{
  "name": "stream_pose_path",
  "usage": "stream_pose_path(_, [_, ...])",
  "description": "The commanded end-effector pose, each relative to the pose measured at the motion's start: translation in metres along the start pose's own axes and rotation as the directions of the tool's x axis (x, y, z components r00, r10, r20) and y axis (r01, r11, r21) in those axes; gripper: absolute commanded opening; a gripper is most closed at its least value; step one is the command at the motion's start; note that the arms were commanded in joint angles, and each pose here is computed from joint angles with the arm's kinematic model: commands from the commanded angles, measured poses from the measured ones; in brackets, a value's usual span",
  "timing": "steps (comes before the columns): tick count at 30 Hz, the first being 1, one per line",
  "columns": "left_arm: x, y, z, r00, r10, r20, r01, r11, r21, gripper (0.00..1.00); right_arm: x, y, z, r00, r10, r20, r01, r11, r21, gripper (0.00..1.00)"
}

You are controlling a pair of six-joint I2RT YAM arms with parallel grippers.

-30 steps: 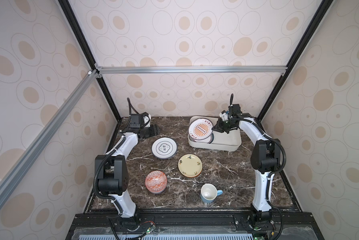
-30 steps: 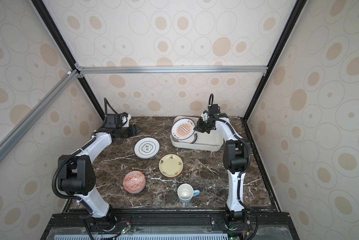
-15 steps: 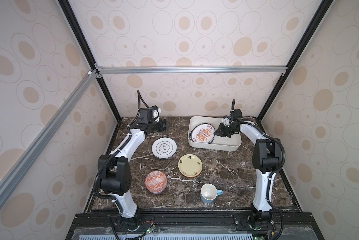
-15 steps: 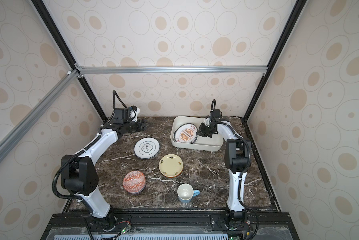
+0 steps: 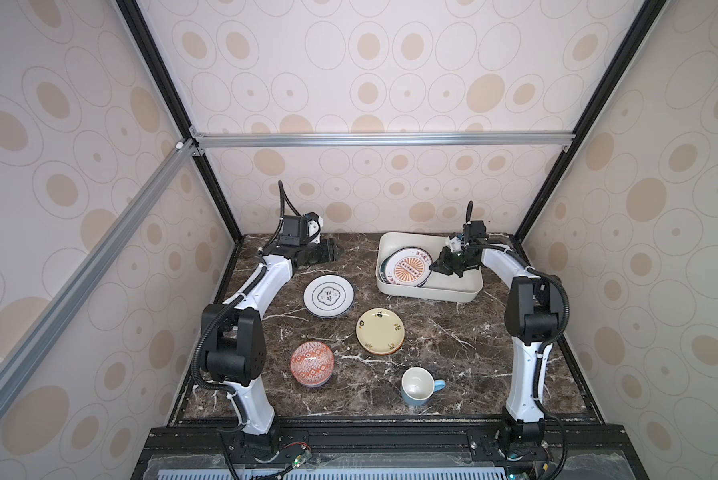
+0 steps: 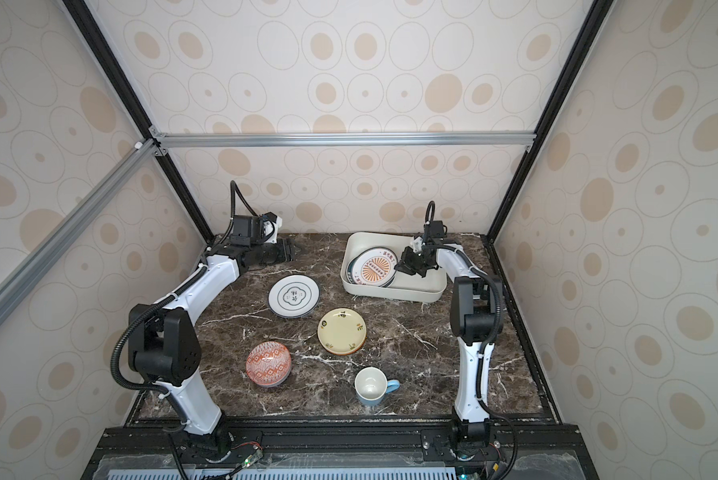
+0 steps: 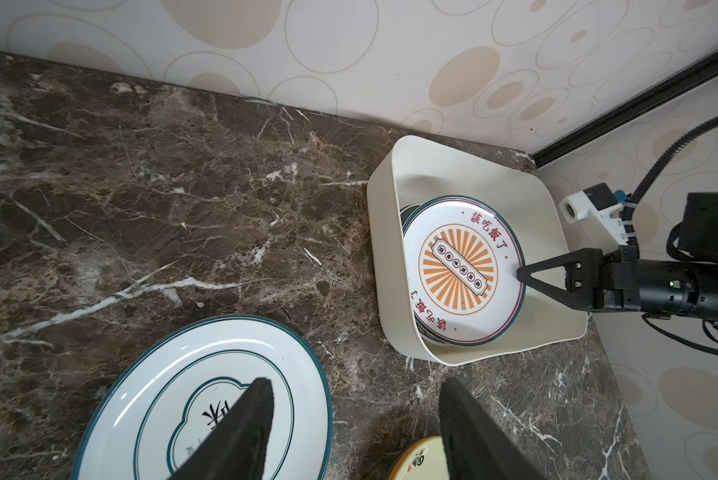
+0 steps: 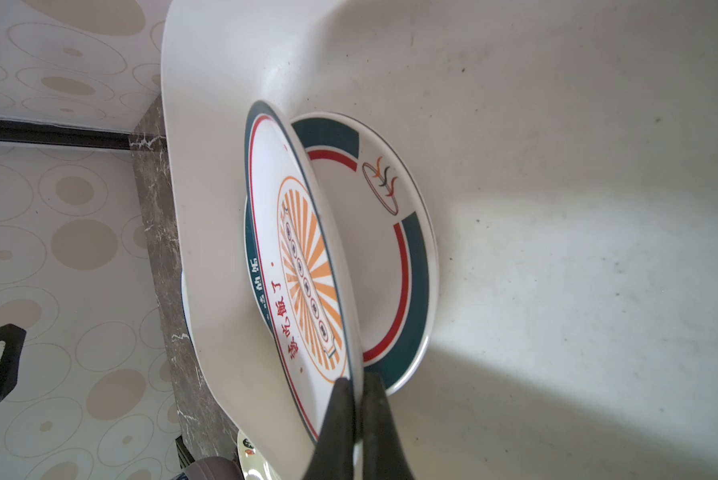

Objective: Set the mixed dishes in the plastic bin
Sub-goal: 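Lower the sunburst plate flat in the bin and open the right gripper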

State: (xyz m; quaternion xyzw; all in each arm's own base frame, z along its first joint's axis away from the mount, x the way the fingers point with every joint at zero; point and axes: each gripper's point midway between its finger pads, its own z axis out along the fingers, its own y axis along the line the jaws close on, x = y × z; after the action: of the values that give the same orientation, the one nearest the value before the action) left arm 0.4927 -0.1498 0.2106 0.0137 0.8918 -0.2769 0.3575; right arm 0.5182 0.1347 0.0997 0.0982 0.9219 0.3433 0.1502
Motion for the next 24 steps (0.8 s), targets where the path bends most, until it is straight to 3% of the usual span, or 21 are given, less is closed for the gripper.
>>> stream_pose_path(1, [-0.016,-0.005,-0.003,1.0,0.015,0.025,-0.015,1.0,0.001,0.64,0.005,0.002,0.011,0.999,0.005,-0.033,-0.005,1.0,-0.02,0.0])
stream_pose_path(6, [-0.017,-0.004,0.003,1.0,0.018,0.015,-0.018,1.0,0.004,0.64,0.012,0.002,0.021,0.998,-0.005,-0.068,0.005,1.0,0.007,0.02])
stream_pose_path(14, [-0.012,0.0,0.01,1.0,0.03,-0.01,-0.03,1.0,-0.002,0.64,0.023,0.005,0.029,0.987,-0.074,-0.146,0.091,0.99,0.112,0.36])
stream_pose_path(24, [0.006,0.01,0.015,0.998,0.04,-0.041,-0.041,0.999,-0.014,0.64,0.03,0.011,0.025,0.97,-0.128,-0.206,0.171,0.963,0.21,0.49])
